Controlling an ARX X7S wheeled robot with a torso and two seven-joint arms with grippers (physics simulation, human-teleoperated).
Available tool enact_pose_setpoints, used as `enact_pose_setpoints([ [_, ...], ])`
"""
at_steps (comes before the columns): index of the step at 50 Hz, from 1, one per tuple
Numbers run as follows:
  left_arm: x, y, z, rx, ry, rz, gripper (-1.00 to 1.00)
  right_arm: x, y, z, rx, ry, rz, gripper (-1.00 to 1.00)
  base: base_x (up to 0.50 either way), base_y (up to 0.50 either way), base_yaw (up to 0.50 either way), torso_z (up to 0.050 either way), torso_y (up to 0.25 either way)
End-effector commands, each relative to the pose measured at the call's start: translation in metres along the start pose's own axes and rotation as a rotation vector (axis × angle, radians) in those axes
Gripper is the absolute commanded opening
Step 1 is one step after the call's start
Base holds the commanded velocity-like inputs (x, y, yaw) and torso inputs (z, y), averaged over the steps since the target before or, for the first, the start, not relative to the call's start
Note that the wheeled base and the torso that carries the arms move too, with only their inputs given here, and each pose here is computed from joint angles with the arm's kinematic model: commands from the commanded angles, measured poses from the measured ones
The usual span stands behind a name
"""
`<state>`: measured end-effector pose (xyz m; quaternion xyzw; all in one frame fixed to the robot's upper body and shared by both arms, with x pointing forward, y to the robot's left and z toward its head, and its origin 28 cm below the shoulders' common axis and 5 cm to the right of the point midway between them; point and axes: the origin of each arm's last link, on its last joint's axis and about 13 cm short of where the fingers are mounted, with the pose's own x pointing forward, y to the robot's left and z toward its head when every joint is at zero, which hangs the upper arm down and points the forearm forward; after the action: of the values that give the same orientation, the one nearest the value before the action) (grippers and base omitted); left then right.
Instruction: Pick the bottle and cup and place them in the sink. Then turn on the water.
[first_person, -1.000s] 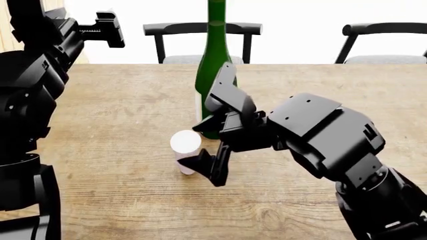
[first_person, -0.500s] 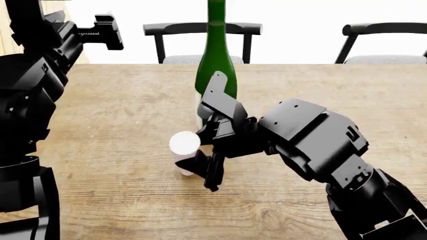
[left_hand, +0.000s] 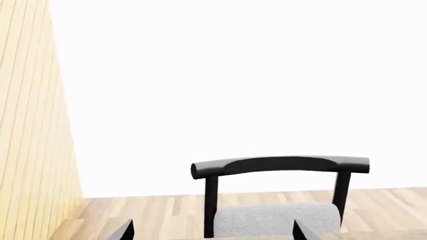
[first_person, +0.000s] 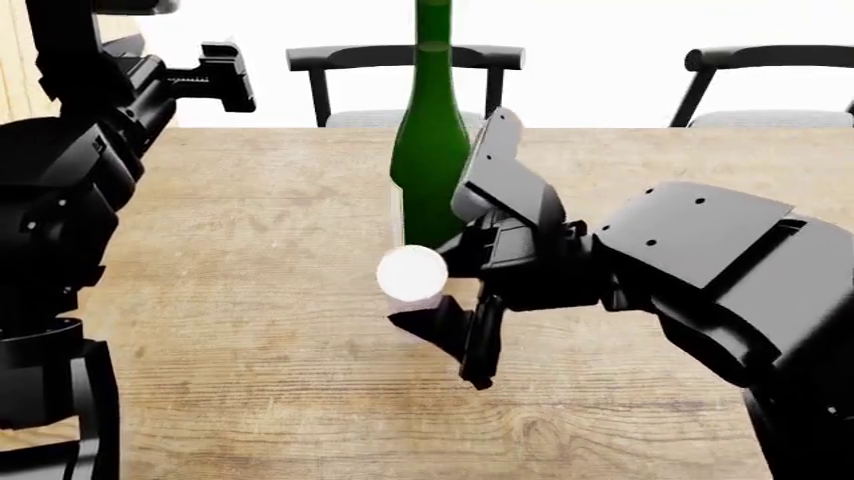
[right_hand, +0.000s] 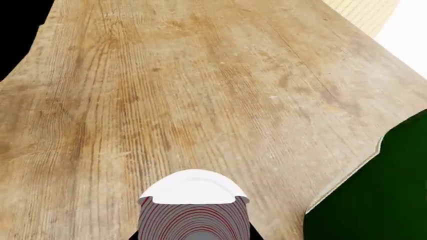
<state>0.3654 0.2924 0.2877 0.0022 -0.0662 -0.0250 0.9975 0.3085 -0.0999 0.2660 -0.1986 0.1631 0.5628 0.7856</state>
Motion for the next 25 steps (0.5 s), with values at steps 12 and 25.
enact_pose_setpoints([
  [12, -0.005, -0.011, 0.003, 0.016, 0.021, -0.108, 1.00, -0.082, 0.025, -0.014, 0.054, 0.000, -0.298, -1.00, 0.00, 0.00, 0.00, 0.000, 0.000],
  [25, -0.007, -0.020, 0.008, 0.029, 0.064, -0.218, 1.00, -0.112, 0.026, -0.026, 0.166, 0.013, -0.516, -1.00, 0.00, 0.00, 0.00, 0.000, 0.000],
])
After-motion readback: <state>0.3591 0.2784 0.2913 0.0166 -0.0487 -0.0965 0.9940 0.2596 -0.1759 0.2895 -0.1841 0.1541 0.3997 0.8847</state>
